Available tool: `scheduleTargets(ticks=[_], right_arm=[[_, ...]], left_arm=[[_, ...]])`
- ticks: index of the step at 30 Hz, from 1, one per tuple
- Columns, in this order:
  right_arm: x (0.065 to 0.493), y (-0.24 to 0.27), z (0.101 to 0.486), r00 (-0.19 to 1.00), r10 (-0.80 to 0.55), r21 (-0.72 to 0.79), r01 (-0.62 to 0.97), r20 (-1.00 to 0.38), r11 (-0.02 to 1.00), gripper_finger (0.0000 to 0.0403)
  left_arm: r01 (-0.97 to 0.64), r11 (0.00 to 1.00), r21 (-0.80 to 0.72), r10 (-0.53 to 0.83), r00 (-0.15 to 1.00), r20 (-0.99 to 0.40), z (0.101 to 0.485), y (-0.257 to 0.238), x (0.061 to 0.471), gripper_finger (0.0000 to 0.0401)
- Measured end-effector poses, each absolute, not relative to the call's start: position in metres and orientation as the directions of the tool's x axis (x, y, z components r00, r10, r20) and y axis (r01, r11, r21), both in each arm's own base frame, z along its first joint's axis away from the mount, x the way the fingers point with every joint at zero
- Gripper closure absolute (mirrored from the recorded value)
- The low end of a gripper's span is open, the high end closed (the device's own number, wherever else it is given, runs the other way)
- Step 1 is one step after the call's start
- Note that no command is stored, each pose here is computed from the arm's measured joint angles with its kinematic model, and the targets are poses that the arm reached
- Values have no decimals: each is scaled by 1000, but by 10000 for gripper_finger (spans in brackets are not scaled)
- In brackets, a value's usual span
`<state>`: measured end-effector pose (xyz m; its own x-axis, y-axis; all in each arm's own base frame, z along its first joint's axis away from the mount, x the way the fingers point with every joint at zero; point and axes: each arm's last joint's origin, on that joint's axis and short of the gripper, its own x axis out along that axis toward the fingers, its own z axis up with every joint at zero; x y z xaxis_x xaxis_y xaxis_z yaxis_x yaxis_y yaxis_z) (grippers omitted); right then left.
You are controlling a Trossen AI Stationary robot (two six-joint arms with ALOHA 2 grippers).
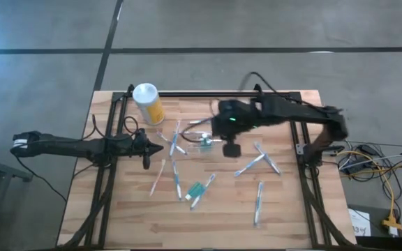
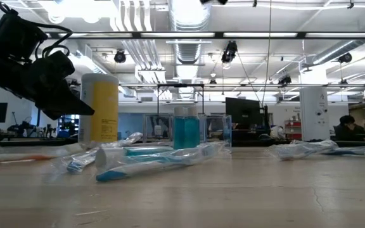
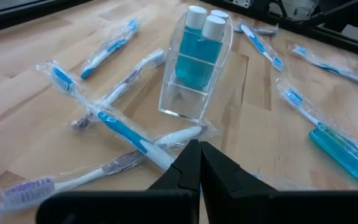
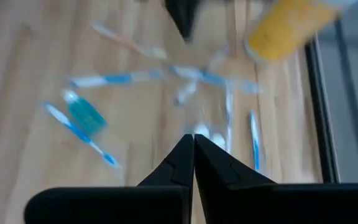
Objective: Pick & Place toothbrushing station
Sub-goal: Put the mouthwash into the middle section of the transparent organizer
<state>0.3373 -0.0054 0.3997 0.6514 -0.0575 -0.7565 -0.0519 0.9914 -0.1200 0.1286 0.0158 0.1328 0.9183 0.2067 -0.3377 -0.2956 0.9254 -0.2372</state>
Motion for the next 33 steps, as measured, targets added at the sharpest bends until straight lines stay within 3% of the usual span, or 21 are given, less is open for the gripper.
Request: scheduleTargets(ticks=[4, 9, 19, 26, 33], right_arm=[[308, 12, 400, 745, -19, -141, -101, -667, 985, 395], [294, 33, 366, 805, 42, -118, -138, -591, 983, 394], [332, 89, 296, 714, 147, -97, -289, -684, 952, 386], [381, 125, 263, 643, 188, -155, -439, -743, 885, 300], [425, 135, 230, 594, 159, -186, -477, -789, 859, 206]], left_arm=[[-294, 923, -249, 202, 919, -338, 133, 16, 129, 396], [-293, 923, -251, 200, 920, -337, 133, 16, 129, 396], [-290, 921, -260, 200, 926, -321, 135, 16, 129, 396], [-292, 920, -260, 201, 923, -327, 134, 16, 129, 396], [-293, 921, -258, 200, 921, -334, 133, 16, 129, 396]])
